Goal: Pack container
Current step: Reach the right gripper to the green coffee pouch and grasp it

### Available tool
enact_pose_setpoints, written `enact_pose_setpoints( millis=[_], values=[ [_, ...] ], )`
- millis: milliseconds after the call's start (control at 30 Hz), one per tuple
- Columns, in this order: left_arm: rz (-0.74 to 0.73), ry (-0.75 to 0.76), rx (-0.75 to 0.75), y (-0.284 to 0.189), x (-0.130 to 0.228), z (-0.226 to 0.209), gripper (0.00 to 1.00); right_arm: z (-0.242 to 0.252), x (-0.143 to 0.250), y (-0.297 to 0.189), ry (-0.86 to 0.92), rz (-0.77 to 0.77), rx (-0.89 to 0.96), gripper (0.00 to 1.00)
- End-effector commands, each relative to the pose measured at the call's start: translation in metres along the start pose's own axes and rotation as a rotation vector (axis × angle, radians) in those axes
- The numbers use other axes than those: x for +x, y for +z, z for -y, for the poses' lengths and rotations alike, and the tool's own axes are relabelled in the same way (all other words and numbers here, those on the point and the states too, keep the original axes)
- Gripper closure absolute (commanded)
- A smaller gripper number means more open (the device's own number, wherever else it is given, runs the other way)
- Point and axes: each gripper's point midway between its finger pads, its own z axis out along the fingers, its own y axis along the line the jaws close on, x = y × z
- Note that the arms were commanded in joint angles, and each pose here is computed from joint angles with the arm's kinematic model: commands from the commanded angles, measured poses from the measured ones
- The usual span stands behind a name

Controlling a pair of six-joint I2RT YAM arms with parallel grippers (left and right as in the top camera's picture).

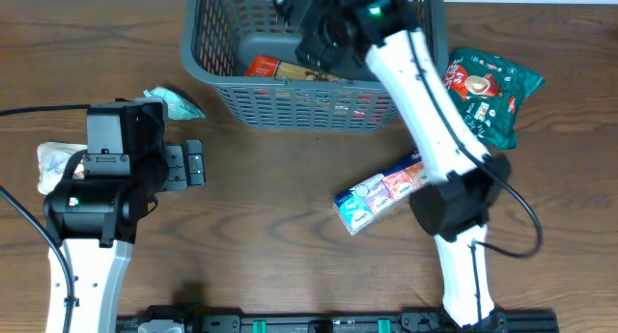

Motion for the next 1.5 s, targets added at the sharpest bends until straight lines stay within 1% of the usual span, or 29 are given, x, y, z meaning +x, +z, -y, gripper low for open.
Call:
enact_pose_setpoints(
  millis=[0, 67, 133, 233, 300, 433, 567, 700, 767, 833, 867, 1000, 1133, 1267, 1467],
  values=[
    [0.026, -0.009, -0.012, -0.007, -0.007, -0.003, 0.01, 0.076, -0.011, -0.118, 0.308, 0.155, 0.261, 0.18],
    [0.026, -0.009, -0.012, -0.007, -0.007, -0.003, 0.02, 0.117, 0.019, -0.158, 0.541, 0.164, 0.388, 0.12],
    [0.026, -0.009, -0.012, -0.007, -0.007, -0.003, 0.02, 0.145, 0.064, -0.189, 0.763, 0.147, 0.452, 0.14],
    [0.026, -0.009, -0.012, -0.007, -0.007, -0.003, 0.02, 0.168, 0.131, -0.213, 1.021, 0.081, 0.483, 0.15],
    [0.026, -0.009, -0.012, -0.007, -0.007, -0.003, 0.01, 0.176, 0.176, -0.221, 1.137, 0.027, 0.460, 0.14],
    [0.026, -0.009, -0.012, -0.007, -0.007, -0.003, 0.02, 0.189, 0.235, -0.220, 1.278, -0.020, 0.388, 0.13],
    [0.026, -0.009, -0.012, -0.007, -0.007, -0.003, 0.02, 0.189, 0.280, -0.188, 1.358, -0.059, 0.219, 0.13],
    [0.026, -0.009, -0.012, -0.007, -0.007, -0.003, 0.02, 0.172, 0.329, -0.141, 1.425, -0.178, 0.092, 0.14],
    [0.026, -0.009, -0.012, -0.007, -0.007, -0.003, 0.01, 0.159, 0.353, -0.114, 1.423, -0.246, 0.035, 0.16],
    [0.027, -0.009, -0.012, -0.007, -0.007, -0.003, 0.01, 0.148, 0.369, -0.092, 1.410, -0.282, -0.009, 0.17],
    [0.027, -0.009, -0.012, -0.007, -0.007, -0.003, 0.01, 0.143, 0.374, -0.083, 1.396, -0.282, -0.038, 0.17],
    [0.027, -0.009, -0.012, -0.007, -0.007, -0.003, 0.02, 0.127, 0.378, -0.048, 1.328, -0.193, -0.160, 0.16],
    [0.026, -0.009, -0.012, -0.007, -0.007, -0.003, 0.01, 0.117, 0.393, -0.024, 1.324, -0.173, -0.168, 0.15],
    [0.026, -0.009, -0.012, -0.007, -0.007, -0.003, 0.02, 0.108, 0.407, -0.012, 1.325, -0.180, -0.160, 0.14],
    [0.026, -0.009, -0.012, -0.007, -0.007, -0.003, 0.02, 0.103, 0.433, -0.008, 1.325, -0.267, -0.088, 0.14]
  ],
)
